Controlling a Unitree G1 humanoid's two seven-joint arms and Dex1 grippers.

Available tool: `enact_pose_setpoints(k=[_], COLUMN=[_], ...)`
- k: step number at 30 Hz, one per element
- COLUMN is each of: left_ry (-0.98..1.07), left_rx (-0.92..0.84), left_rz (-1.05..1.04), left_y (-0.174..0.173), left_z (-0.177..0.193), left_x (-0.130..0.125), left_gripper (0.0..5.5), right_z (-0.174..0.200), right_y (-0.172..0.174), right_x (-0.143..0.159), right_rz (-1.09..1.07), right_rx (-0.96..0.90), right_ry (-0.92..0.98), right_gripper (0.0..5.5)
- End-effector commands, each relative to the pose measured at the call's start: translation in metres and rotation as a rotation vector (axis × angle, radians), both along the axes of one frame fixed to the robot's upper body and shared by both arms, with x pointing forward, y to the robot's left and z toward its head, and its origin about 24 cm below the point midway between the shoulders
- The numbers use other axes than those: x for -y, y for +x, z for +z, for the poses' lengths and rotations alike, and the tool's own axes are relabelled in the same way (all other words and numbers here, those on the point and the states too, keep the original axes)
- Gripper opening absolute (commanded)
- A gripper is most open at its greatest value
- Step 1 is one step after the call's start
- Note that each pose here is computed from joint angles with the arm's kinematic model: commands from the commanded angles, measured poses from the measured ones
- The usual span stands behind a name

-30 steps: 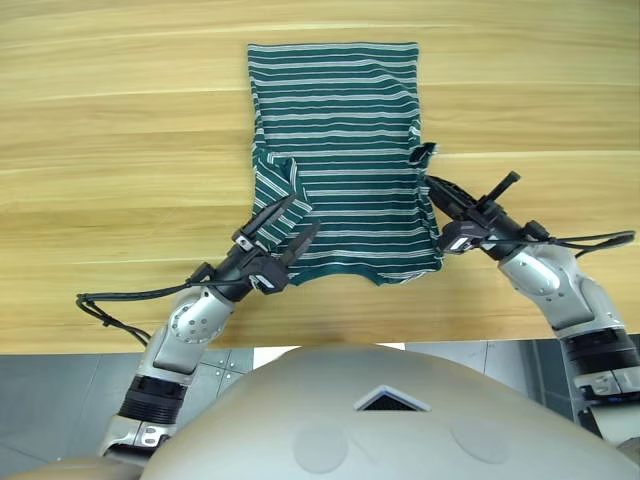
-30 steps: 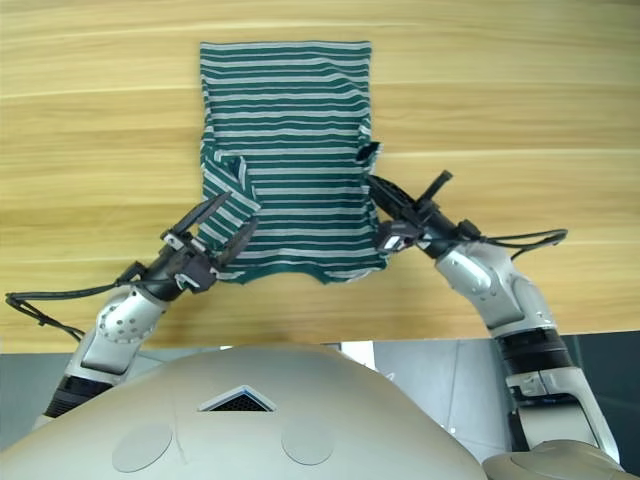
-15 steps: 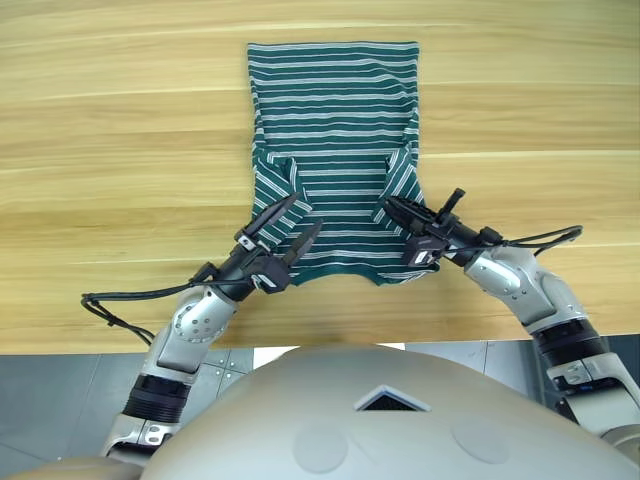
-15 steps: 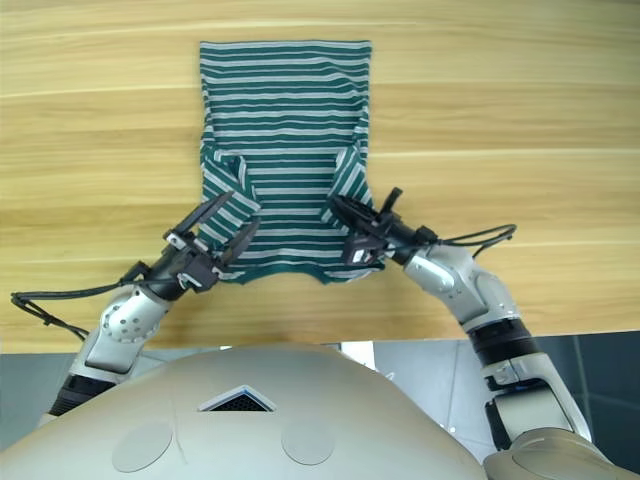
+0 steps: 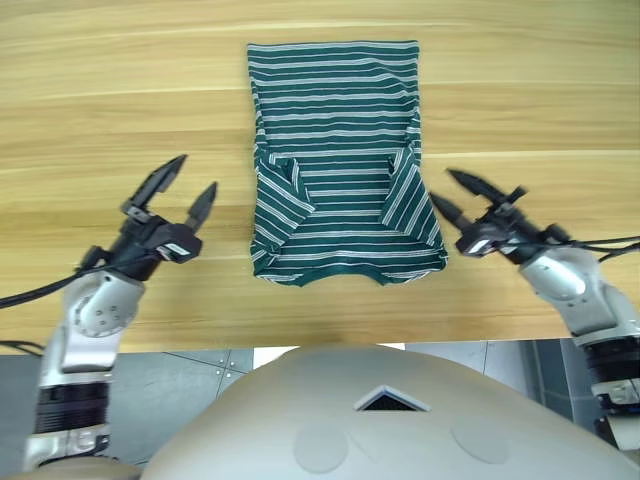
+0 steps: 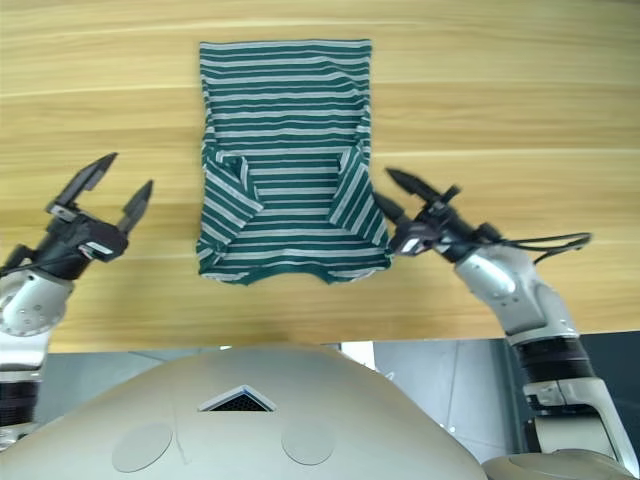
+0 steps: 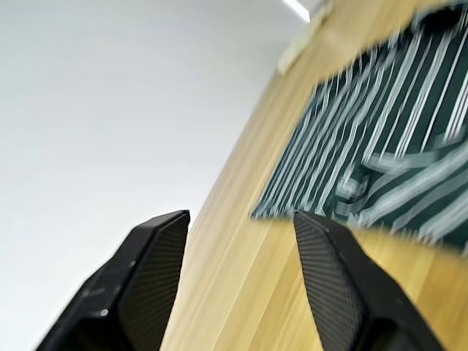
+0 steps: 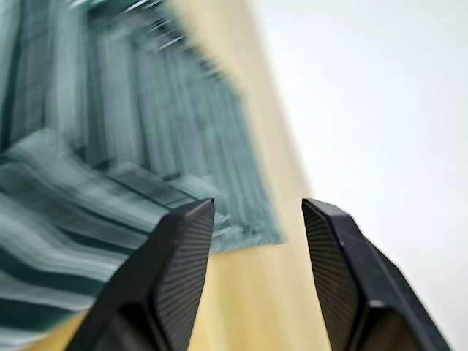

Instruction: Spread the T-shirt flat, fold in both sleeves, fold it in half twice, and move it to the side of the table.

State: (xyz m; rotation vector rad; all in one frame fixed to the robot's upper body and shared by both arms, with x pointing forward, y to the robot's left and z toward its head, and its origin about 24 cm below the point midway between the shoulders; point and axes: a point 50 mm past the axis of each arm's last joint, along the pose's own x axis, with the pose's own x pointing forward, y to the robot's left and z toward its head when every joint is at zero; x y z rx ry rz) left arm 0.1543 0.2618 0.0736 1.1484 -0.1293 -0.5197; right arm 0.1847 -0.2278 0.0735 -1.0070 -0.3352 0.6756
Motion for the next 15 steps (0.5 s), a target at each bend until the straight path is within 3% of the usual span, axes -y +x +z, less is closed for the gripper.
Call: enact_pose_setpoints(k=[1,8,15], left_ry=[0.167,0.206,0.203], left_rx=[-0.191,-0.606,-0.632], left_rz=[-0.043,-0.318,-0.458], left_y=[-0.011,-0.060,-0.042], left_z=[-0.014,-0.059,-0.069], left_x=[-0.016,0.013,0.027], left_gripper=[2.64,2.64,2.64], right_z=[-0.022,-0.049,-0.058], right_y=[-0.015,-0.044,-0.061], right_x=[0.029,0.027,0.026], right_rz=[-0.053,0.048,0.098], right_rx=[-0.148,-0.341,-0.424], right_ry=[-0.206,-0.349,-0.397], right_gripper=[2.19,2.19,2.19])
